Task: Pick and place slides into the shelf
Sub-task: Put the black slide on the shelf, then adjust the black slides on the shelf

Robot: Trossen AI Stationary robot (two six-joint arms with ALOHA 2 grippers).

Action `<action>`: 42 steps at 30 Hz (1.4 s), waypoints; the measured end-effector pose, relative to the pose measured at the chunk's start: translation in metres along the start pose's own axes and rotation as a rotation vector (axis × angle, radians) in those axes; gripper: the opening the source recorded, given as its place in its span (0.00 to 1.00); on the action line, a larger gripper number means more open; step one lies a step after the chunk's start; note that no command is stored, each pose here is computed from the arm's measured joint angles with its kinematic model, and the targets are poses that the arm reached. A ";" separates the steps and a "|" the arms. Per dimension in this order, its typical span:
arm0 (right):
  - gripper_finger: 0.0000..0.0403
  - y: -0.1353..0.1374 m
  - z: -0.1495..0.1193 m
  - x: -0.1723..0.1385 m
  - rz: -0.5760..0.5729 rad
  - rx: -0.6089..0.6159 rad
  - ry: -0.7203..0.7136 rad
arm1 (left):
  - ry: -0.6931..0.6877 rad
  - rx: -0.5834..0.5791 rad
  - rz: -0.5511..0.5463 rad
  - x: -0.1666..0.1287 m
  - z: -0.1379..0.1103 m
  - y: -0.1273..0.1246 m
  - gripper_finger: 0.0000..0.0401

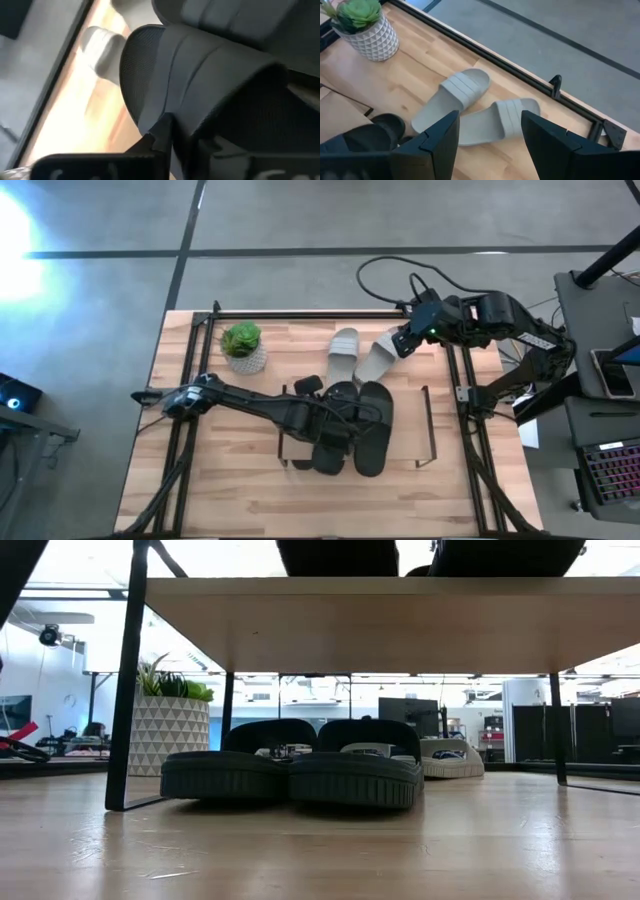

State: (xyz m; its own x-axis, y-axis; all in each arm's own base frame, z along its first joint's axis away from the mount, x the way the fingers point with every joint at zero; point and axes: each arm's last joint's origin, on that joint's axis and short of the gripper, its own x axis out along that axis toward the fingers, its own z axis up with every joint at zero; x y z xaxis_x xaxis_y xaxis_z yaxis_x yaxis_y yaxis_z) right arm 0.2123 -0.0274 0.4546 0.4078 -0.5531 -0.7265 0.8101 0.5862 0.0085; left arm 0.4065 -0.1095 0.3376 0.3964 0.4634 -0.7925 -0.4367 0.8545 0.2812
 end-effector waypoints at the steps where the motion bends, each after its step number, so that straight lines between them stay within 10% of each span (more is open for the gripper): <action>1: 0.51 0.000 0.000 0.000 -0.001 -0.001 0.001 | 0.003 0.000 -0.009 0.000 0.000 0.000 0.07; 22: 0.51 -0.001 -0.006 0.003 0.004 -0.062 0.073 | -0.021 -0.067 -0.185 -0.042 0.005 0.029 0.44; 31: 0.51 0.016 -0.029 0.008 0.128 -0.116 0.244 | 0.018 -0.054 -0.171 -0.088 -0.021 0.073 0.44; 36: 0.47 0.036 -0.062 0.012 0.185 -0.216 0.378 | 0.045 0.103 -0.352 -0.089 -0.041 0.061 0.41; 42: 0.24 0.049 -0.106 0.006 0.185 -0.296 0.455 | 0.060 0.198 -0.489 -0.067 -0.065 0.042 0.10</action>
State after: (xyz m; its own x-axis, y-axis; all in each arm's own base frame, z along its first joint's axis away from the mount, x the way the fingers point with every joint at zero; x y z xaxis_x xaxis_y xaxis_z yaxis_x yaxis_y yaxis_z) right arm 0.2096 0.0604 0.3774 0.2560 -0.1530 -0.9545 0.5636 0.8258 0.0188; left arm 0.3090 -0.1195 0.3672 0.4659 -0.0093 -0.8848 -0.0492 0.9981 -0.0364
